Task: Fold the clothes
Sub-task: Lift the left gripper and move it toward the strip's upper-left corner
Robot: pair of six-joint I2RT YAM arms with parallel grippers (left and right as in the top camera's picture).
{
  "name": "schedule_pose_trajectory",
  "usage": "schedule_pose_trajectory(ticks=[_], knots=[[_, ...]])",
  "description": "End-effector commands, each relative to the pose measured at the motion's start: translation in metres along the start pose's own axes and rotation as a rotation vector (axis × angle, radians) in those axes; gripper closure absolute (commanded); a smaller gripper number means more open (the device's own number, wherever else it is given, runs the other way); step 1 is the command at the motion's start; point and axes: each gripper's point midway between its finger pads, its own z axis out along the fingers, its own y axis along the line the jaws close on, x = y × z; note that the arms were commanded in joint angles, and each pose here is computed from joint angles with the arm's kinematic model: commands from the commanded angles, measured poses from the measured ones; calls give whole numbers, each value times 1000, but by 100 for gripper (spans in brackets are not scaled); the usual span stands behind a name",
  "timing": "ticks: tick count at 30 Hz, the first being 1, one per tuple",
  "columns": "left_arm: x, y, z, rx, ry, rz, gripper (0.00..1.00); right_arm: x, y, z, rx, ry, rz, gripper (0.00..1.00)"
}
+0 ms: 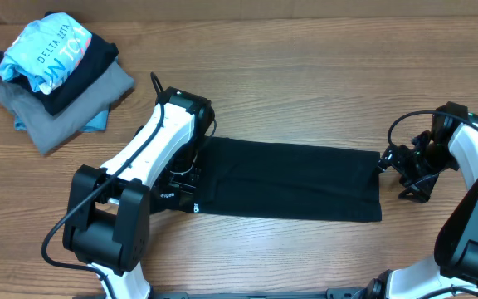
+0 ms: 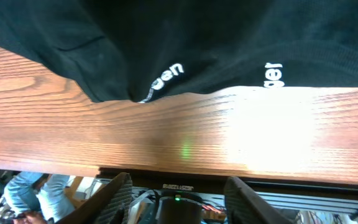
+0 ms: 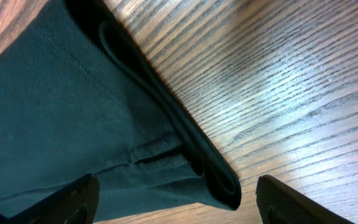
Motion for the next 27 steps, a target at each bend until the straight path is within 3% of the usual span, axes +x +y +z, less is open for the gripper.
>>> schedule_pose_trajectory(ticks=[1,6,10,17,27], knots=[[-14,5,-16,-26,-85,-18,45,-6,4,-9,-17,-40,-9,15],[-53,8,-36,-14,-259,-71,44,-6,4,-9,-17,-40,-9,15],[-98,33,-49,-21,-443,-241,41,-5,4,-9,-16,-36,-7,15],[-109,71,-40,85,-443,-363,37,-10,5,-9,-21,-55,-7,16],[-145,42,-23,409,-452,-150,29,-52,19,-15,-77,-228,-22,15]])
